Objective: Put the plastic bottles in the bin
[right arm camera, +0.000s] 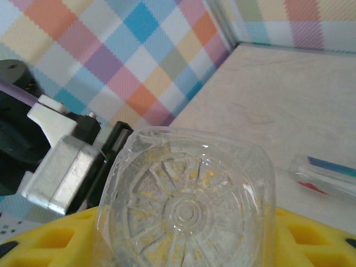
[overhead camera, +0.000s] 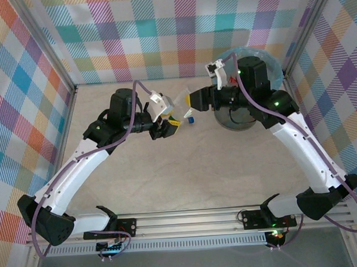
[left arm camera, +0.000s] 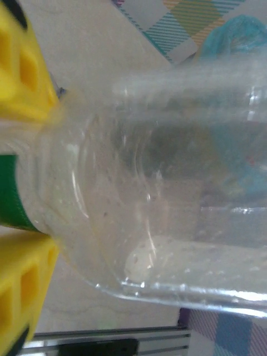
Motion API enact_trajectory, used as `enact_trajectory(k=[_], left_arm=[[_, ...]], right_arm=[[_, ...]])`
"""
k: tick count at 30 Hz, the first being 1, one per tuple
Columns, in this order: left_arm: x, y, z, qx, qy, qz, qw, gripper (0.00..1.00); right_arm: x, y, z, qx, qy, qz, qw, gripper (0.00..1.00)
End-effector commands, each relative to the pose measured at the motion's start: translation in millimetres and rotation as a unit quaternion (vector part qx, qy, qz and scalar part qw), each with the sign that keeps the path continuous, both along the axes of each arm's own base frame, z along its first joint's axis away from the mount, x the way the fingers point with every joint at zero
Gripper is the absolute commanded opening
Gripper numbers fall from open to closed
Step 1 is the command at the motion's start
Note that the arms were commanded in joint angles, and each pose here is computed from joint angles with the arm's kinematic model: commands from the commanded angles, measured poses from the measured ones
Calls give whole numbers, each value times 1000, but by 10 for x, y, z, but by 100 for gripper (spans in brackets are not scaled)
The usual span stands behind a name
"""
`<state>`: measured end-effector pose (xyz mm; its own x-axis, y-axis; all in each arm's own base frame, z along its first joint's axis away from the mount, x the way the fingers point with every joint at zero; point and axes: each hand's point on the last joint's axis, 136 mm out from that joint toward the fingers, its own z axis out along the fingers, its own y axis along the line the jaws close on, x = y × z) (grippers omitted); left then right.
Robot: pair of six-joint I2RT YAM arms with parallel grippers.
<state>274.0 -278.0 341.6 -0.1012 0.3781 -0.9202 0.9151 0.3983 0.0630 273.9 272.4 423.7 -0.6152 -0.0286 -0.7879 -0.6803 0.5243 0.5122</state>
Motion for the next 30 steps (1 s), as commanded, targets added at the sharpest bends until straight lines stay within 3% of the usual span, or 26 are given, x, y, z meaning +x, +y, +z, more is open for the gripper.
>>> enact_trajectory(k=[1,4,7,14,20,30], left_arm=[[89,-5,309,-31,-41,24,998,68],[140,37,374,-42,-48,47,997,80],[144,64,423,-49,-55,56,996,82],[155,91,385,-50,-55,66,995,84],[175,93,279,-43,-44,71,996,84],[184,90,113,-36,-23,75,996,84]], right_arm=[[107,-219,127,-42,-34,-62,997,48],[262,-528,234,-84,-54,-126,987,48],[479,-937,345,-122,-70,-200,970,47],[992,-1821,556,-245,-145,-380,880,46],[1384,-2127,265,-359,-145,-429,816,47],[1779,-2108,-604,-415,-90,-409,808,55]])
